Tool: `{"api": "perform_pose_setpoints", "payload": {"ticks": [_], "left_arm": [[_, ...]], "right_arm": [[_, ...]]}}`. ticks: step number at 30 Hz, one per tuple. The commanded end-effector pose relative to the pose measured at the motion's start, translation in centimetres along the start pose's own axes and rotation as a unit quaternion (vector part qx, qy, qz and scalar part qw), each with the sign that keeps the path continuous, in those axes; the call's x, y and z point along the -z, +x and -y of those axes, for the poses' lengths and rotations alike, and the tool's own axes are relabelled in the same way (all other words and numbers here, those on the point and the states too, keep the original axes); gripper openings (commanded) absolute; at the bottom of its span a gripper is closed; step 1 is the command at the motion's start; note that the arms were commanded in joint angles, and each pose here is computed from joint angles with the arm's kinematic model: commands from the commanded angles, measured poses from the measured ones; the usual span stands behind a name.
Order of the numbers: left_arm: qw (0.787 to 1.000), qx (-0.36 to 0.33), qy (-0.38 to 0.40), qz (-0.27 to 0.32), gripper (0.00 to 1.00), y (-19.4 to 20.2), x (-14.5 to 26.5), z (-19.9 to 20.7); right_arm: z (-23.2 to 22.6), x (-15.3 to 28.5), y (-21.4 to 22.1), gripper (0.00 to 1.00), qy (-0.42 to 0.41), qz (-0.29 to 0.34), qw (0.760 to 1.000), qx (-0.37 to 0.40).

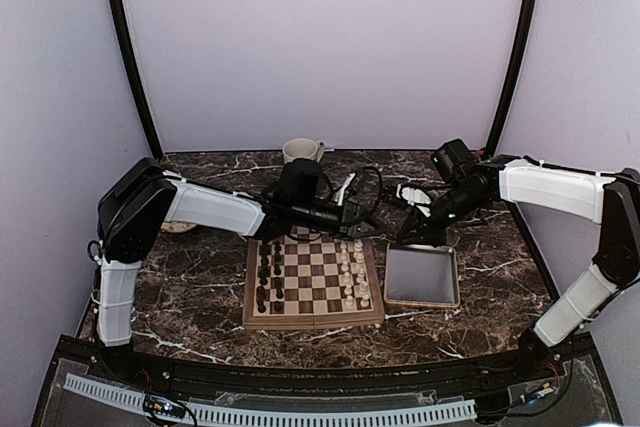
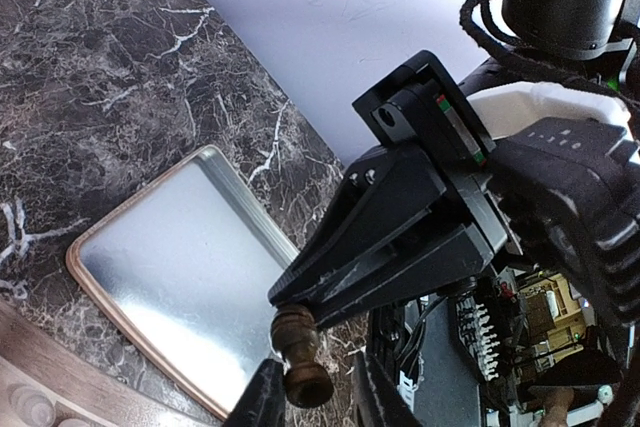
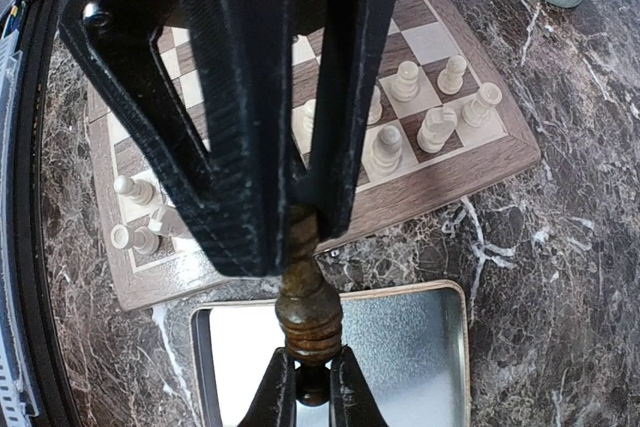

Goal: Set up the chess pieces on the board
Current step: Pick up the rook from the chess pile.

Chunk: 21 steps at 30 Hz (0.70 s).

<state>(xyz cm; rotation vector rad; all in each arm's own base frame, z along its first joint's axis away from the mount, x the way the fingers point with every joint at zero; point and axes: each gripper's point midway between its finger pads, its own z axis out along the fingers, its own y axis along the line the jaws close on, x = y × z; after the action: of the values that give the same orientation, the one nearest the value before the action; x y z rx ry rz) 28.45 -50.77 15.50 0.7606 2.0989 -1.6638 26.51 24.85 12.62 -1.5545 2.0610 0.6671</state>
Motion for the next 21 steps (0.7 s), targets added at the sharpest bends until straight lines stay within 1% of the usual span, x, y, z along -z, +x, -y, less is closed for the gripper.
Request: {"api": "perform_pose_setpoints", "payload": {"ticks": [1,5,16,18,21], "left_arm": [[1.000,-0.012,0.027,-0.003,0.27,-0.6,-0.4,1.4],[1.000,-0.009,0.025,-0.005,0.28,-0.6,-0.6,1.2],[0.999,-0.013,0.028,-0.008,0.15,-0.8,-0.4,1.5],[1.000,-0.021,0.019,-0.011,0.14,-1.1,0.0,1.5],[0.999,-0.037,-0.021,-0.024,0.13,-1.4,1.6,1.1]], "right_arm": [[-0.3,-0.4,0.1,0.00,-0.003,-0.002,1.000,0.006],[-0.3,-0.4,0.0,0.00,-0.004,-0.002,1.000,0.005],[-0.2,-0.5,0.3,0.00,-0.002,-0.007,1.000,0.006],[-0.1,-0.5,0.6,0.00,0.004,-0.011,1.000,0.005],[0.0,-0.5,0.9,0.00,0.011,-0.015,1.000,0.006]]}}
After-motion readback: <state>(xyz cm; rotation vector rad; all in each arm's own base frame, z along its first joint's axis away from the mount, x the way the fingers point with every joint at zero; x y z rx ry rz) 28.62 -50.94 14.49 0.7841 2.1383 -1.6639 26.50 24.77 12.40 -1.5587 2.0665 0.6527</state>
